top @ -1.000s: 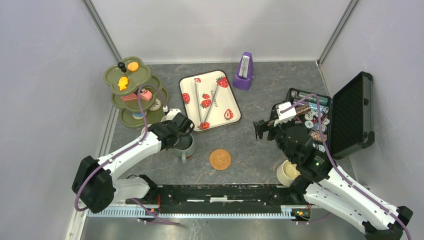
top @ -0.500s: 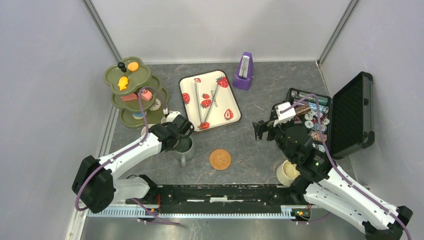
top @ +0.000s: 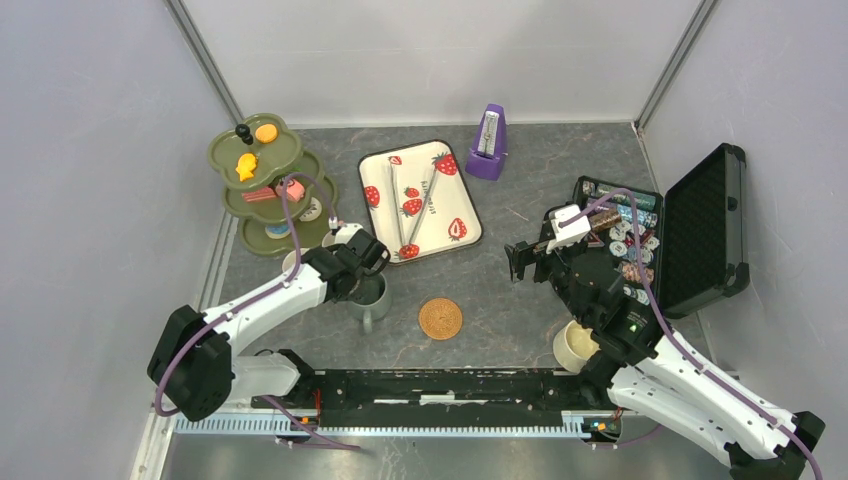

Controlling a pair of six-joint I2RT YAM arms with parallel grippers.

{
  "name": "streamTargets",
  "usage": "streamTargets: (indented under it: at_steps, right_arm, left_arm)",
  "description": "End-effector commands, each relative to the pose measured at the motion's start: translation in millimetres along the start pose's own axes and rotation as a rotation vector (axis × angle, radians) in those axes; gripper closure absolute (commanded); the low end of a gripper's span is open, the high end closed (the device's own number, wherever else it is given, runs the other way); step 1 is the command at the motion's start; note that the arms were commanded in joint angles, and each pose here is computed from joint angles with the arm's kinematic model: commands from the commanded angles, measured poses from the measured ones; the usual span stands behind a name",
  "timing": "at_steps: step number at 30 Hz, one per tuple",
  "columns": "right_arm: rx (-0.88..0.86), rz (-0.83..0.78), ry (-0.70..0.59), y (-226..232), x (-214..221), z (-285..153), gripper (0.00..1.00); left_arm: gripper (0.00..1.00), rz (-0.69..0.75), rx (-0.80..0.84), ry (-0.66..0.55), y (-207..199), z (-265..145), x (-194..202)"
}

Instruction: Serve the afternoon tea

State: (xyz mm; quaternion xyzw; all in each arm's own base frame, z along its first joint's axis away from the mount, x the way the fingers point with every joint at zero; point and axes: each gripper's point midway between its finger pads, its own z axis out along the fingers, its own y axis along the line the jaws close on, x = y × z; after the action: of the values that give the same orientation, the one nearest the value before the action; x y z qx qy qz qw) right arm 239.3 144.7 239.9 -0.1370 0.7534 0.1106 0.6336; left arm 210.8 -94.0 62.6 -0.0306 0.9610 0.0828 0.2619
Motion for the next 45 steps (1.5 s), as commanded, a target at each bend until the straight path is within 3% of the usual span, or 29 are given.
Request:
streamTargets:
  at_steps: [1, 15, 19, 27, 34, 39, 45]
  right_arm:
    - [-0.005, 0.028, -0.029, 2.4, -6.3, 2.1, 0.02]
    - [-0.016, 0.028, -0.019, 5.5, -4.1, 3.8, 0.02]
    - [-0.048, -0.003, 0.022, 12.6, 5.6, 7.8, 0.02]
    - [-0.231, -0.064, 0.258, 53.6, 71.1, 23.6, 0.02]
    - [-0.488, 0.058, 0.521, 114.2, 151.3, 23.2, 0.02]
    - [-0.595, 0.142, 0.563, 140.7, 170.5, 23.6, 0.09]
    - [-0.602, 0.11, 0.583, 143.2, 182.8, 28.5, 0.2]
  left_arm:
    - [0.93, -0.07, -0.001, -0.064, -4.4, 0.7, -17.0]
    - [0.6, -0.085, -0.044, -0.083, 7.2, -6.0, -20.7]
    - [0.56, -0.091, -0.03, -0.091, 7.2, -14.9, -26.3]
    - [0.4, -0.133, 0.11, -0.186, 0.8, -63.7, -59.8]
    - [0.24, -0.152, 0.306, -0.272, -14.4, -102.2, -78.6]
    - [0.22, -0.148, 0.354, -0.294, -17.8, -110.5, -81.3]
    - [0.21, -0.133, 0.364, -0.271, -22.9, -98.8, -71.8]
